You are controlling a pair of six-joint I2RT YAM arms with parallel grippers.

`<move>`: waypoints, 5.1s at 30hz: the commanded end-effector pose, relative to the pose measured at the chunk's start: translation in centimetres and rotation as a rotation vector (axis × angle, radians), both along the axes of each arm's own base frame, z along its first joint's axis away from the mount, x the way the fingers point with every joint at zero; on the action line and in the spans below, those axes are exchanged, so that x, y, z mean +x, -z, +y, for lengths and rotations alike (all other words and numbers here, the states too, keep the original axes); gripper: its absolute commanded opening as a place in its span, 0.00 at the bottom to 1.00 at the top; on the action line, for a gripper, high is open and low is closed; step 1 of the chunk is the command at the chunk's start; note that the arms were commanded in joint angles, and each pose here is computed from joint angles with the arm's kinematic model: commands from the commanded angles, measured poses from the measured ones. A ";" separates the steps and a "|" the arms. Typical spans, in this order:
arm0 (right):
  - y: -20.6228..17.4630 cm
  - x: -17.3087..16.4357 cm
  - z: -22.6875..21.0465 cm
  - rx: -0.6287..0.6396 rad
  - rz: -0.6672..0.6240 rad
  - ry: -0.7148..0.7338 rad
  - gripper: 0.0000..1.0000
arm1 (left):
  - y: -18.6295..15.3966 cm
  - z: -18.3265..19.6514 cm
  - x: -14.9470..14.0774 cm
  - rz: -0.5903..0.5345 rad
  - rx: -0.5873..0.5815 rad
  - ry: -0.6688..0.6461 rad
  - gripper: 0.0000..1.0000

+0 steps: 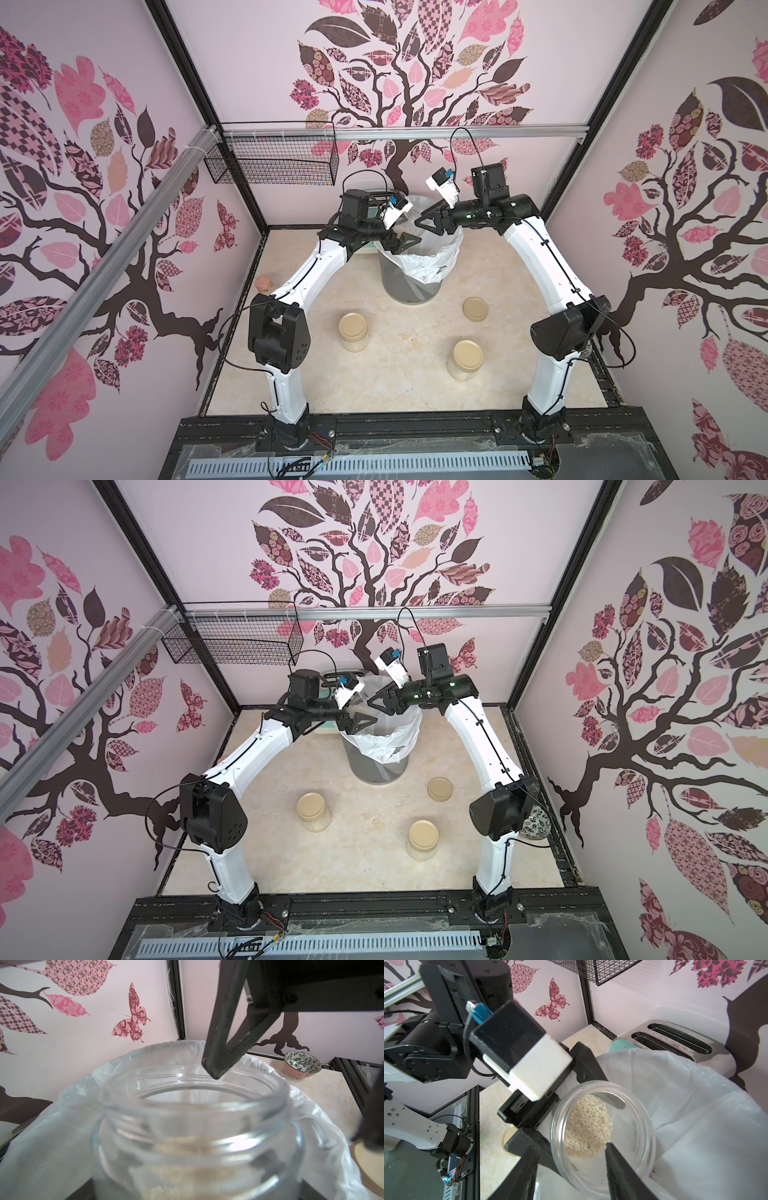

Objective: Empty moldy rice from jars
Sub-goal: Pour the moldy rice from the jar into the trash bin.

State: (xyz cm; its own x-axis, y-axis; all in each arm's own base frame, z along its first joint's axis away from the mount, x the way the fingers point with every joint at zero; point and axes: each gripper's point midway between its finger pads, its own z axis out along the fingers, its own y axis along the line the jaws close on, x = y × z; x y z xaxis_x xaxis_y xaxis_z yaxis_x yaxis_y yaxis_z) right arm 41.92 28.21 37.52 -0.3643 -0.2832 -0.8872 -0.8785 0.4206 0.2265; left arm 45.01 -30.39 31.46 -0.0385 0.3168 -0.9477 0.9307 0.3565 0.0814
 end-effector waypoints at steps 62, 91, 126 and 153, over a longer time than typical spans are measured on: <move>2.2 0.6 1.7 0.125 0.158 -0.105 0.00 | -8.1 0.7 3.3 -0.476 0.141 -0.102 0.98; -10.6 1.1 -2.9 0.590 0.097 -0.065 0.00 | -16.7 10.4 0.4 -0.213 -0.416 -0.418 0.98; -11.5 -1.7 -4.5 0.731 0.086 -0.066 0.00 | -8.9 2.8 2.6 1.266 -1.455 -0.486 0.98; -9.4 -1.9 -4.2 0.690 0.120 -0.077 0.00 | -9.4 -2.3 3.4 1.351 -1.471 -0.413 0.98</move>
